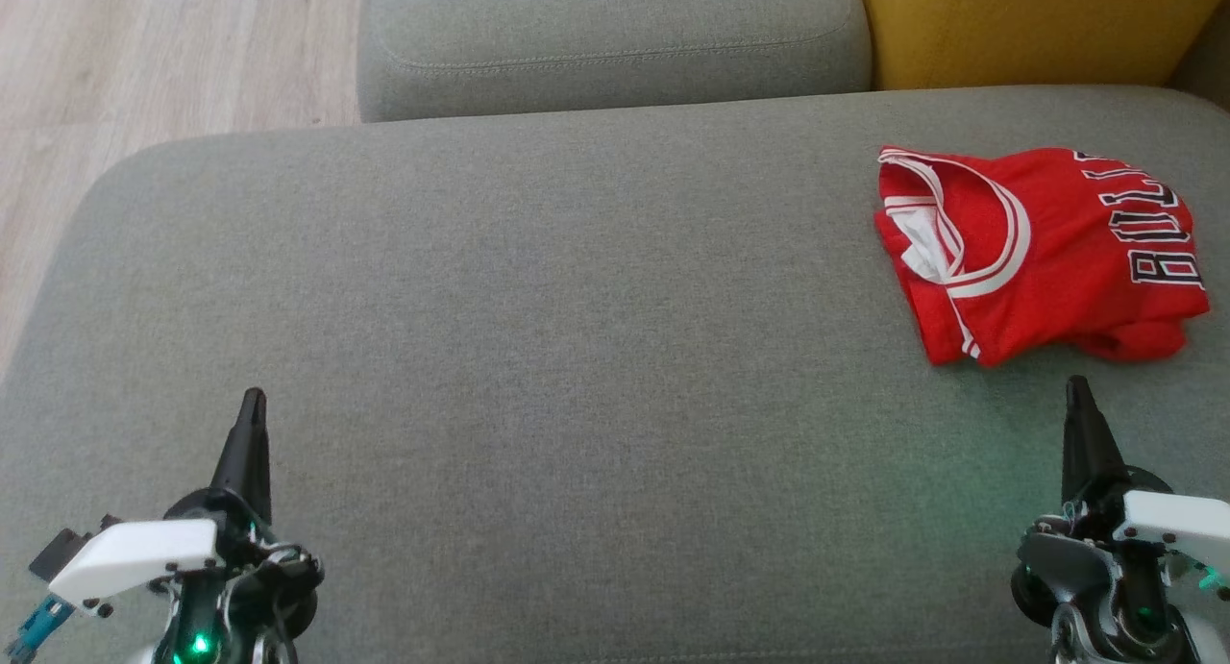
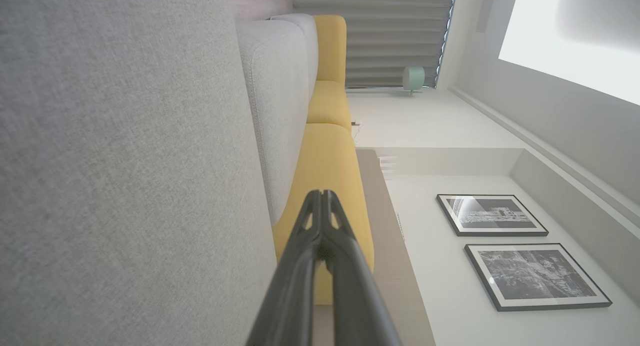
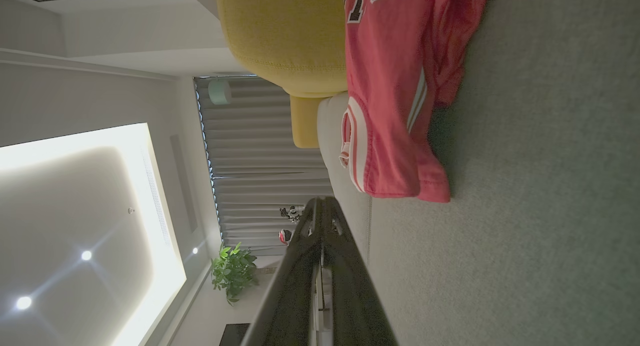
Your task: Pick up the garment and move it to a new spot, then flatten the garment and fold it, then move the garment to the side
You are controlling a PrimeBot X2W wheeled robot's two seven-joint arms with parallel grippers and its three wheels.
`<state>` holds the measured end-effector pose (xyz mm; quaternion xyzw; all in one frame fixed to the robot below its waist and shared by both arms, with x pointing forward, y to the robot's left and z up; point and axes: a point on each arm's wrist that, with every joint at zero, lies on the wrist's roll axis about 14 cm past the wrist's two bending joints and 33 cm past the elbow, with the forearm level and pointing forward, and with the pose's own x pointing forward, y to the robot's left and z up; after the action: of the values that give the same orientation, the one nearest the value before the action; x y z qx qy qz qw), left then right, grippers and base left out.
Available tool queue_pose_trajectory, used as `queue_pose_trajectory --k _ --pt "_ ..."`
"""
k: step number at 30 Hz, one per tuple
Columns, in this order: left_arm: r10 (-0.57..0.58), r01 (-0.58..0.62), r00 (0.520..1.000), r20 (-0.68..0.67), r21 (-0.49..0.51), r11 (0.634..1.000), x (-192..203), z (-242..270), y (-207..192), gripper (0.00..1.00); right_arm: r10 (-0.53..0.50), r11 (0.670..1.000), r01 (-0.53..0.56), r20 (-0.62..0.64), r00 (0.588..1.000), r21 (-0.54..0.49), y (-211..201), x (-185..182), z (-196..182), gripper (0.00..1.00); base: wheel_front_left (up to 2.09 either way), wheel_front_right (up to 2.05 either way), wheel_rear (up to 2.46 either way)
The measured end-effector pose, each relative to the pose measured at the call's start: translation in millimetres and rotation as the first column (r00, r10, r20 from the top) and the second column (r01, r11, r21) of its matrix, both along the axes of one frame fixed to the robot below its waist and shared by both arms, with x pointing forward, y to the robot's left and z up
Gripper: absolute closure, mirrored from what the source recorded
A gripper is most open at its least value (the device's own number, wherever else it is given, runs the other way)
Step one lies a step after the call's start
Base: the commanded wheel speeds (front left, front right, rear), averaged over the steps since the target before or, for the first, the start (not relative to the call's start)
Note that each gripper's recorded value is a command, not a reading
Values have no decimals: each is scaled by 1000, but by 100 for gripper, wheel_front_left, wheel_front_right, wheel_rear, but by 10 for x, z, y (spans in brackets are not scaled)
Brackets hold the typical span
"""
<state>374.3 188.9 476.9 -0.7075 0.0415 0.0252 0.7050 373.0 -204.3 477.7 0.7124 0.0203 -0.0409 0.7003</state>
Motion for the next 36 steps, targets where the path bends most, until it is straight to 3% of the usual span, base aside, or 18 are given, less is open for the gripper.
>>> queue_pose_trajectory --k 36 --pt "0 0 1000 0 0 1000 0 0 0 100 -2 1000 2 0 1000 1 -15 -2 0 100 0 0 0"
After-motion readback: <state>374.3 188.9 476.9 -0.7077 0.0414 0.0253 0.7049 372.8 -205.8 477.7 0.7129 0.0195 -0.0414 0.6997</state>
